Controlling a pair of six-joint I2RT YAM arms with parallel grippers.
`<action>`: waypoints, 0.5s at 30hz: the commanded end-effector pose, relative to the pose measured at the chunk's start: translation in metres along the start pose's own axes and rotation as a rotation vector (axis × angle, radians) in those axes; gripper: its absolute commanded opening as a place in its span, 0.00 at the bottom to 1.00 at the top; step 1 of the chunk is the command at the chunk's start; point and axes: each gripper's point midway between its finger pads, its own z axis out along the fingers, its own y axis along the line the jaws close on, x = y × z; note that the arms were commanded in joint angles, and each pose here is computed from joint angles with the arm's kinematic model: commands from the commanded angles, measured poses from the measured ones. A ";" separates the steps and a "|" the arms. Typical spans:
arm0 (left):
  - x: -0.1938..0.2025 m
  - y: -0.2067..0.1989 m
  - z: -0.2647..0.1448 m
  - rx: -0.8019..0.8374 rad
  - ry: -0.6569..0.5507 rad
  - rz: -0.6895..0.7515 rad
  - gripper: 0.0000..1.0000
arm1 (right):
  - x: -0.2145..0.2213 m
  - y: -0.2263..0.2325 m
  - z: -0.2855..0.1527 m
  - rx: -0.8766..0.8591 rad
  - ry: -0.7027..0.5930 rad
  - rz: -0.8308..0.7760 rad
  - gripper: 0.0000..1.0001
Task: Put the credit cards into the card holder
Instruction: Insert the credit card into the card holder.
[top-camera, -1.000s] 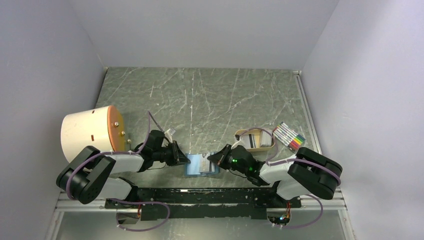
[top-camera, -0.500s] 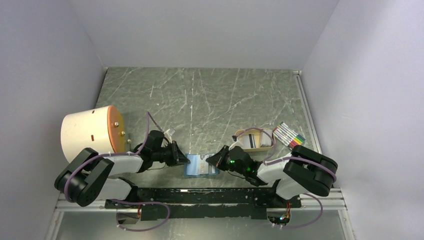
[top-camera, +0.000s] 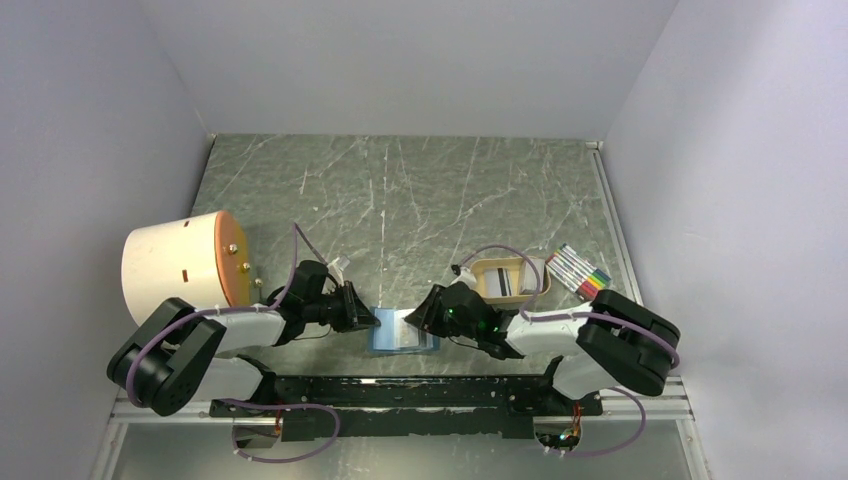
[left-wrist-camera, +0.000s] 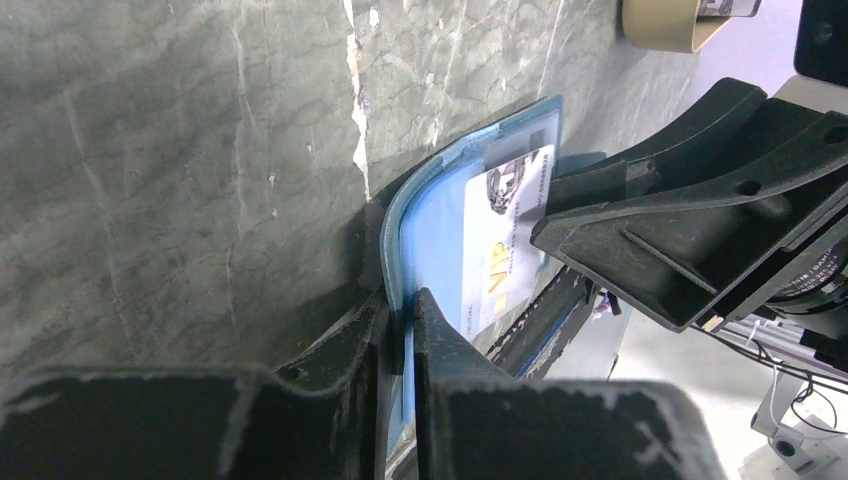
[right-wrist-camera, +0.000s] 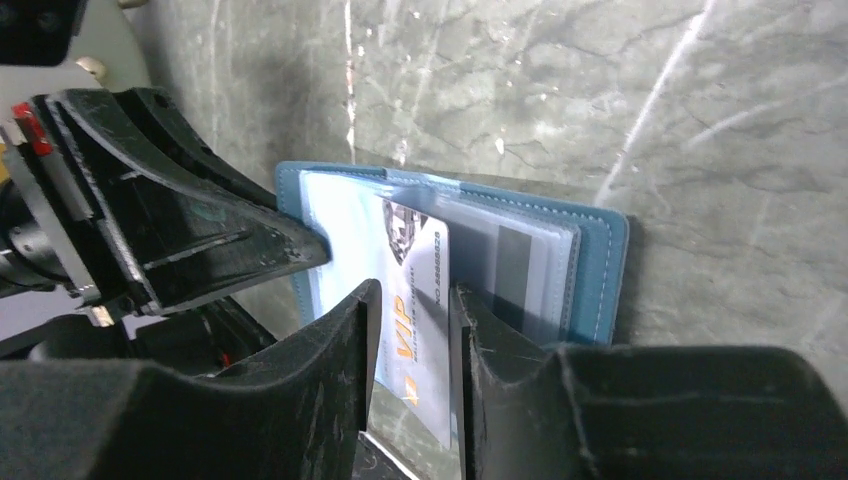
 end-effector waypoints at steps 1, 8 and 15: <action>-0.005 -0.002 0.001 0.006 -0.024 0.006 0.15 | 0.009 -0.031 -0.008 0.140 0.042 -0.069 0.36; -0.005 -0.004 0.001 0.020 -0.019 -0.002 0.15 | 0.015 -0.022 -0.004 0.148 0.097 -0.087 0.38; -0.007 -0.015 -0.001 0.054 -0.023 -0.006 0.16 | 0.026 -0.006 0.002 0.087 0.147 -0.071 0.38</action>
